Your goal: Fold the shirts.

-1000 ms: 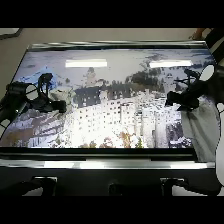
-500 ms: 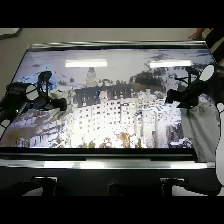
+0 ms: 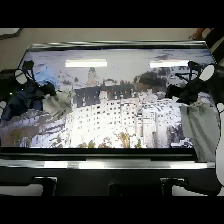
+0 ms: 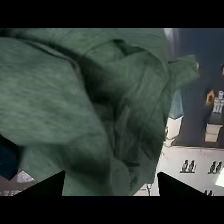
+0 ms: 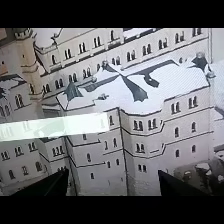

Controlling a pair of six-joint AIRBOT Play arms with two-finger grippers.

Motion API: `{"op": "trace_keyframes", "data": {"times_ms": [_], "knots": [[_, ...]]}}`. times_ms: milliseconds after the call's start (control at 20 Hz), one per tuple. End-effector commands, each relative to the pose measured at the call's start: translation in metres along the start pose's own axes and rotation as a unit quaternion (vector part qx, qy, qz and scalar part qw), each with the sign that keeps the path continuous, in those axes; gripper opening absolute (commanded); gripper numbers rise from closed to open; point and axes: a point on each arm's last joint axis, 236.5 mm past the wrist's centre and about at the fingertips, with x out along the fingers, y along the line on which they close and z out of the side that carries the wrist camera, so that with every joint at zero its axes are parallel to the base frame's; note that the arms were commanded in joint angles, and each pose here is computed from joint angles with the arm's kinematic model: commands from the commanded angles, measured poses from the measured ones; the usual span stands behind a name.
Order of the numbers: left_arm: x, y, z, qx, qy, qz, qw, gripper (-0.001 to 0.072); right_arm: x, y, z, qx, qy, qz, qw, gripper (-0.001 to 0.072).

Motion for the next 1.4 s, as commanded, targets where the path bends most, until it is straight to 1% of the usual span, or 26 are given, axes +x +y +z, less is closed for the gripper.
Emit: {"op": "trace_keyframes", "data": {"times_ms": [0,300,350,400,450,500,600,700,800,900,1000,1150,1250,1350], "knots": [[0.037,0.011,0.000,-0.088,0.083,-0.046,0.992,0.0720,0.001,0.004,-0.003,0.002,0.006,0.008,1.000,0.0657],[0.105,0.005,-0.032,-0.068,0.158,-0.038,0.984,0.0720,0.001,0.006,-0.005,0.003,0.010,0.011,1.000,0.0656],[0.109,0.006,-0.036,-0.070,0.167,-0.037,0.983,0.0699,0.001,0.007,-0.005,0.004,0.011,0.014,1.000,0.0656],[0.110,0.007,-0.039,-0.070,0.174,-0.035,0.982,0.0420,0.001,0.007,-0.006,0.004,0.012,0.015,1.000,0.0656],[0.109,0.005,-0.039,-0.063,0.175,-0.041,0.982,0.0118,0.000,0.010,-0.008,0.005,0.017,0.021,1.000,0.0656],[0.103,-0.004,-0.037,-0.045,0.172,-0.065,0.982,0.0032,0.000,0.013,-0.010,0.007,0.022,0.028,0.999,0.0656],[0.080,-0.029,-0.017,-0.025,0.140,-0.116,0.983,0.0031,0.000,0.019,-0.012,0.010,0.025,0.039,0.999,0.0655],[0.030,-0.066,0.023,0.002,0.062,-0.183,0.981,0.0030,-0.001,0.020,-0.012,0.009,0.025,0.041,0.999,0.0654],[-0.053,-0.109,0.061,0.042,-0.049,-0.244,0.968,0.0030,-0.003,0.020,-0.016,0.004,0.032,0.041,0.999,0.0652],[-0.149,-0.149,0.068,0.096,-0.147,-0.290,0.941,0.0030,-0.011,0.021,-0.024,-0.008,0.044,0.041,0.998,0.0651],[-0.234,-0.183,0.042,0.156,-0.215,-0.321,0.909,0.0030,-0.025,0.022,-0.035,-0.013,0.053,0.041,0.998,0.0651],[-0.327,-0.232,-0.028,0.239,-0.257,-0.376,0.858,0.0030,-0.052,0.025,-0.044,-0.022,0.044,0.043,0.998,0.0652],[-0.360,-0.263,-0.080,0.287,-0.249,-0.414,0.827,0.0030,-0.072,0.027,-0.049,-0.028,0.028,0.043,0.998,0.0652],[-0.372,-0.292,-0.126,0.331,-0.226,-0.443,0.802,0.0030,-0.094,0.030,-0.054,-0.035,0.010,0.043,0.998,0.0653]]}}
